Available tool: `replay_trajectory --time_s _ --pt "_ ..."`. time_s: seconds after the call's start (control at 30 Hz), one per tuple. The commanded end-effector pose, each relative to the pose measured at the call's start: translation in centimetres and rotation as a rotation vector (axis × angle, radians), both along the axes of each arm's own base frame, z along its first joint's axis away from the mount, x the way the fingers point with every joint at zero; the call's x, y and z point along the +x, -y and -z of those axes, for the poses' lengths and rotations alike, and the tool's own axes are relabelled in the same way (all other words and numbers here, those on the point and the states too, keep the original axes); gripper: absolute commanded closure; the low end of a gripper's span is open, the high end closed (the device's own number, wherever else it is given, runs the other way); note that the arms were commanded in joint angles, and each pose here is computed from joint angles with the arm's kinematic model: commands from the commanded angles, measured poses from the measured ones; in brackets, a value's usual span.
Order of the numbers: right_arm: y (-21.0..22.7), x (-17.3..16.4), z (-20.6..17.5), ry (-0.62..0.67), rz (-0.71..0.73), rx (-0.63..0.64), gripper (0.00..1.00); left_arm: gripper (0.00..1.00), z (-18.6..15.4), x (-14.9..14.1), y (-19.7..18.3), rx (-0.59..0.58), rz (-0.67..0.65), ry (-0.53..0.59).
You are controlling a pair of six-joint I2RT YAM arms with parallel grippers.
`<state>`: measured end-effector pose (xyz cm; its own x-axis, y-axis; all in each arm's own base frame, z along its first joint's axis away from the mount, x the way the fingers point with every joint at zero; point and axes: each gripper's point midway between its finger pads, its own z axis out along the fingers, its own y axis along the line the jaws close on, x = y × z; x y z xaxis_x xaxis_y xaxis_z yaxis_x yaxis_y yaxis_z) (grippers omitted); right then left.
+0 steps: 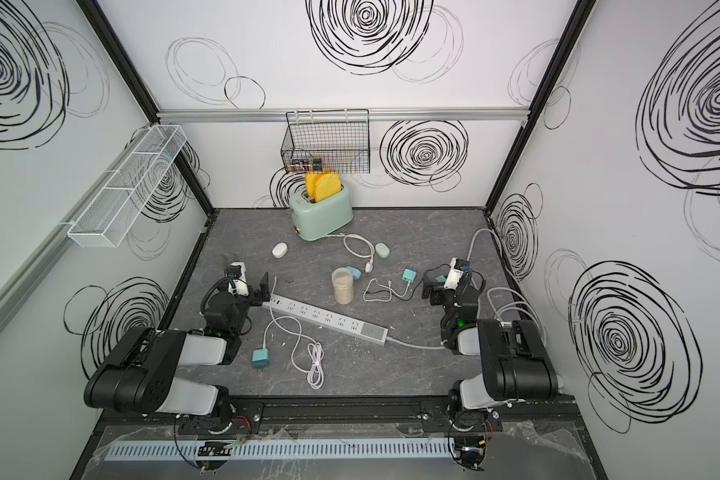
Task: Charge the bluetooth headset
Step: Pick up the plug from the center of the board.
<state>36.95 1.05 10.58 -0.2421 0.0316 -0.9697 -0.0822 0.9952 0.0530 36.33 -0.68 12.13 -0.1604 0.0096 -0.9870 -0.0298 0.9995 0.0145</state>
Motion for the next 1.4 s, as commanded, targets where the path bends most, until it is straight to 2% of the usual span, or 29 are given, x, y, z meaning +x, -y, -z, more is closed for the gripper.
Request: replay_trajectory --time_s 0.0,0.47,0.73,0.8,0.87,0.93,1.0,1.1,1.23,1.37 --pt "0.0 0.6 -1.2 0.045 -0.001 -0.010 0.02 0.04 -2.5 0.8 -0.1 -0.008 -0.005 0.095" --pt "0.1 0.7 -1.1 0.041 0.003 -0.008 0.02 0.04 -2.4 1.1 0.1 -0.025 0.038 0.083" --pt "1.0 1.0 -1.7 0.050 0.063 -0.015 0.01 0.02 -2.5 1.2 -0.2 -0.025 0.019 0.078" --pt "0.2 0.8 -3.1 0.062 0.041 -0.050 0.05 0.11 -3.4 1.7 -0.6 -0.029 -0.009 0.068" --pt "0.4 0.6 -5.3 0.065 0.112 -0.062 0.05 0.13 -4.7 1.9 -0.9 -0.004 -0.084 0.036" --pt "0.8 0.6 -8.0 0.056 0.169 0.019 0.06 0.12 -6.6 1.2 -1.0 -0.003 -0.166 0.057" --pt "1.2 0.7 -10.5 0.044 0.208 0.111 0.10 0.12 -9.2 0.6 -0.4 -0.041 -0.192 0.109" --pt "1.0 1.0 -13.0 0.008 0.219 0.202 0.15 0.13 -14.3 -0.1 1.5 -0.169 -0.185 0.175" --pt "0.3 1.4 -13.0 -0.100 0.196 0.276 0.21 0.15 -19.6 -0.5 5.3 -0.312 -0.078 0.170" --pt "1.3 1.7 -9.8 -0.283 0.240 0.323 0.29 0.16 -21.1 -0.7 8.7 -0.380 0.029 0.025"
